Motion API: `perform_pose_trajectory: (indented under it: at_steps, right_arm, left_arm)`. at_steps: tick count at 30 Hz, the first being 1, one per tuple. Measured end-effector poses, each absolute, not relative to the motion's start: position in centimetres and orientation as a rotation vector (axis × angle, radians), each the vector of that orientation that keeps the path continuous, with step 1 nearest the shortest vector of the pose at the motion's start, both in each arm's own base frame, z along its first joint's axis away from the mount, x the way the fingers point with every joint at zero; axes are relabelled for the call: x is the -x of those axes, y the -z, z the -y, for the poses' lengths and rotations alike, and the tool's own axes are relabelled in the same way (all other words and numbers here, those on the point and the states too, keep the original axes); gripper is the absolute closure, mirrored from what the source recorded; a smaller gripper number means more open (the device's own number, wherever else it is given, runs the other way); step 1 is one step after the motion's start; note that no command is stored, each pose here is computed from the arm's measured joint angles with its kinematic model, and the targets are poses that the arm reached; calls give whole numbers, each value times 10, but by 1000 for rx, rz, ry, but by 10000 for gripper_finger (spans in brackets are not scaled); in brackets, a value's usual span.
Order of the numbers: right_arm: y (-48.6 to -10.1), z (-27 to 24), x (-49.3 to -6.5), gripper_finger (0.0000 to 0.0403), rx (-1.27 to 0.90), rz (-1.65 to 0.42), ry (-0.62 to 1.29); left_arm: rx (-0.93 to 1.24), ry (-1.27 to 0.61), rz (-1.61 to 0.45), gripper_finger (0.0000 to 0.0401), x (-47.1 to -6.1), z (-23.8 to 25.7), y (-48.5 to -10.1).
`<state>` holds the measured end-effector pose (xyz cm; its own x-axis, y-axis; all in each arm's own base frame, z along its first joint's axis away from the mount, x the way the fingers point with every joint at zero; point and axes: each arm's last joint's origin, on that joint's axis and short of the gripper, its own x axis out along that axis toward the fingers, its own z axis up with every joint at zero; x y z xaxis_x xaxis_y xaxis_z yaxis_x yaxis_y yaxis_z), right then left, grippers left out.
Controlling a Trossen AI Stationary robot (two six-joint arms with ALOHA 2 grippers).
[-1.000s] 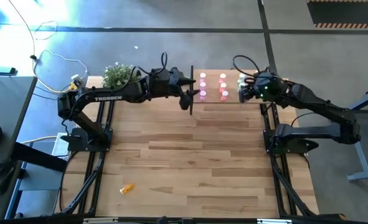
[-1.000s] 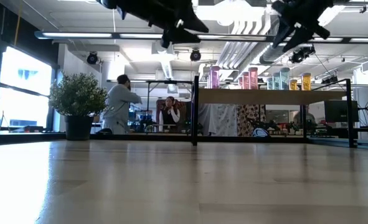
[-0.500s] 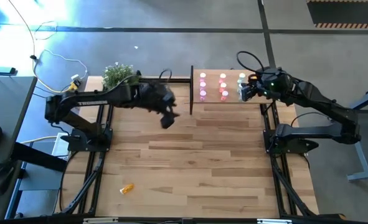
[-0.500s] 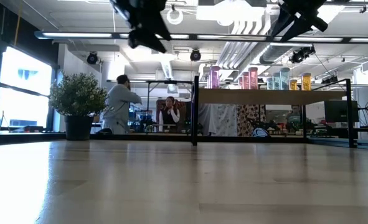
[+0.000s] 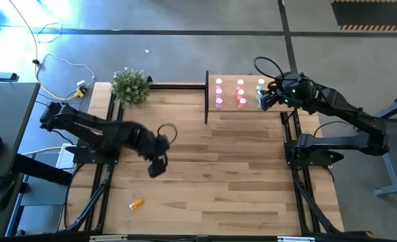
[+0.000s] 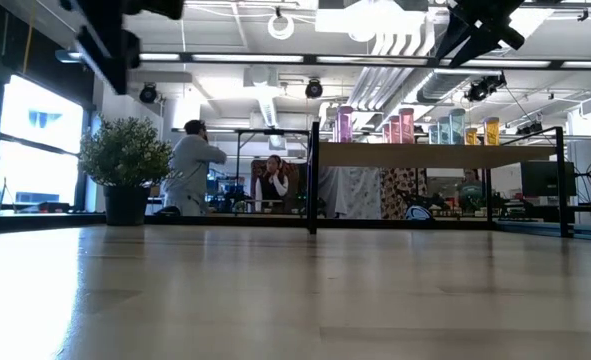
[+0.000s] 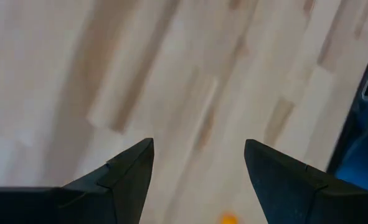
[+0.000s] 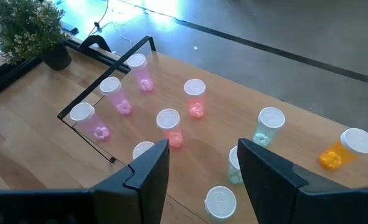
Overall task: Pick and place medicine bottles onto shelf by color
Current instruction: Put the orange pill bottle on the shelf aligned with the other orange pill bottles
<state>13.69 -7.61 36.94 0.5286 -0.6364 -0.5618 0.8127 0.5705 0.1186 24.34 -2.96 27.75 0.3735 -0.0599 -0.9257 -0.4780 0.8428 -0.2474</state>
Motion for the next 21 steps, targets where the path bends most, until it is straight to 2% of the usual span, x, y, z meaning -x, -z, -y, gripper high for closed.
perform_pose_trajectory:
  at_steps: [11, 21]
  right_arm:
    - [-369, 76, -137, 222, -383, -502, 889]
    - [-369, 74, -138, 222, -463, -489, 833]
  left_arm:
    - [658, -296, -1281, 158, -215, 104, -262]
    - [746, -347, -1295, 158, -180, 160, -259]
